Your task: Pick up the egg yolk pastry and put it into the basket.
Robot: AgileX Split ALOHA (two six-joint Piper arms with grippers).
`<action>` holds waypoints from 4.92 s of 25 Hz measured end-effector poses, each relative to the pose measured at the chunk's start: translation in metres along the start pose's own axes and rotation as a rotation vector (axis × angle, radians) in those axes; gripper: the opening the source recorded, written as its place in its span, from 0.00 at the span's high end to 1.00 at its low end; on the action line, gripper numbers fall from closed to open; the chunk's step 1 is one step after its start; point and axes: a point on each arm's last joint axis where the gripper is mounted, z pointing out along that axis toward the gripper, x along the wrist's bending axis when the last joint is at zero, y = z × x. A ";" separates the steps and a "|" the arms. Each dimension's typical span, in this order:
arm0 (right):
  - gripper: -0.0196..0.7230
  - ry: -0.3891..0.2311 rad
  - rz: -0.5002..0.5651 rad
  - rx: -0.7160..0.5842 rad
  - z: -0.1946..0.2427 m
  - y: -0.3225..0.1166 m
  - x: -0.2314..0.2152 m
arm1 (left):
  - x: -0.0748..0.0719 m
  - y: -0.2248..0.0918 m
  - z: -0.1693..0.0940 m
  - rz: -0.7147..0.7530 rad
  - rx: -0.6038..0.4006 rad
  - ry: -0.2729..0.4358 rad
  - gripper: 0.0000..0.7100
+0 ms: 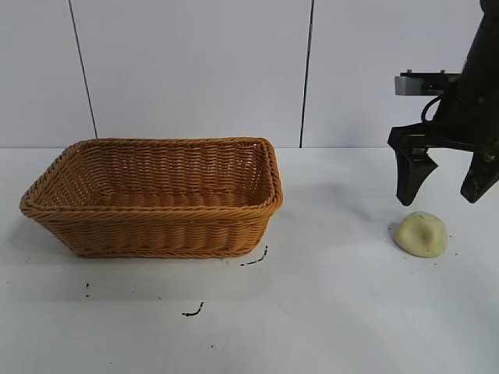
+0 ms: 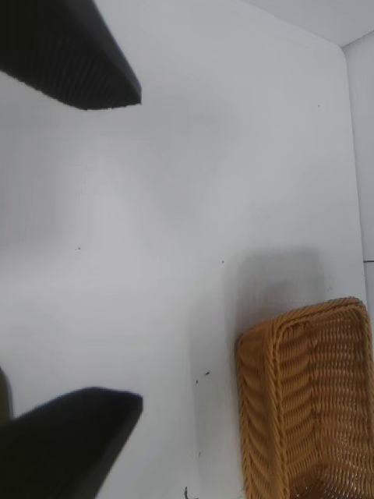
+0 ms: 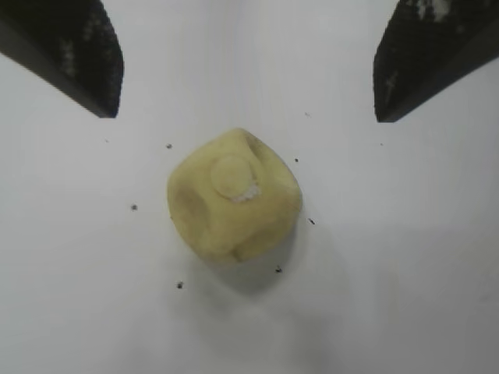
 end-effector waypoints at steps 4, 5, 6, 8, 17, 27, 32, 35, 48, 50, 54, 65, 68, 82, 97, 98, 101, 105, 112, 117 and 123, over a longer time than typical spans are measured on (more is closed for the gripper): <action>0.13 -0.016 -0.011 0.011 0.017 0.001 -0.003 | 0.000 0.000 0.000 0.000 0.000 0.000 0.02; 0.13 -0.017 -0.011 0.014 0.022 0.002 -0.003 | 0.000 0.000 0.000 0.000 0.000 0.000 0.02; 0.13 -0.018 -0.009 0.016 0.027 0.002 -0.003 | 0.000 0.000 0.000 0.000 0.000 0.000 0.02; 0.13 -0.020 0.000 0.016 0.036 0.002 -0.004 | 0.000 0.000 0.000 0.000 0.000 0.000 0.02; 0.14 -0.024 0.015 0.001 0.058 0.005 -0.005 | 0.000 0.000 0.000 0.000 0.000 0.000 0.02; 0.55 -0.024 0.017 0.001 0.059 0.005 -0.005 | 0.000 0.000 0.000 0.000 0.000 0.000 0.02; 0.75 -0.024 0.017 0.000 0.059 0.005 -0.005 | 0.000 0.000 0.000 0.000 0.000 0.000 0.02; 0.77 -0.024 0.017 -0.002 0.059 0.005 -0.005 | 0.000 0.000 0.000 0.000 0.000 0.000 0.02; 0.79 -0.022 0.016 0.010 0.043 0.011 -0.005 | 0.000 0.000 0.000 0.000 0.000 0.000 0.02; 0.79 -0.021 0.015 -0.005 0.023 0.018 -0.005 | 0.000 0.000 0.000 0.000 0.000 0.000 0.02; 0.79 -0.011 0.017 -0.068 -0.036 0.034 -0.002 | 0.000 0.000 0.000 0.000 0.000 0.000 0.02; 0.79 -0.012 0.006 -0.196 -0.120 0.061 0.000 | 0.000 0.000 0.000 0.000 0.000 0.000 0.02; 0.79 -0.011 -0.010 -0.204 -0.125 0.063 0.006 | 0.000 0.000 0.000 0.000 0.000 0.000 0.02; 0.79 0.089 -0.325 -0.321 -0.127 0.061 0.152 | 0.000 0.000 0.000 0.000 0.000 0.000 0.02; 0.79 0.206 -0.509 -0.480 -0.033 0.060 0.278 | 0.000 0.000 0.000 0.000 0.000 0.000 0.02; 0.79 0.206 -0.505 -0.474 -0.020 0.061 0.279 | 0.000 0.000 0.000 0.000 0.000 0.000 0.02; 0.79 0.199 -0.500 -0.454 0.015 0.062 0.282 | 0.000 0.000 0.000 0.000 0.000 0.000 0.02; 0.79 0.174 -0.518 -0.433 0.050 0.061 0.282 | 0.000 0.000 0.000 0.000 0.000 0.000 0.02; 0.38 0.168 -0.514 -0.406 0.058 0.059 0.281 | 0.000 0.000 0.000 0.000 0.000 0.000 0.02; 0.18 0.120 -0.527 -0.337 0.053 0.055 0.275 | 0.000 0.000 0.000 0.000 0.000 0.000 0.02; 0.17 0.111 -0.477 -0.462 -0.015 0.079 0.267 | 0.000 0.000 0.000 0.000 0.000 0.000 0.02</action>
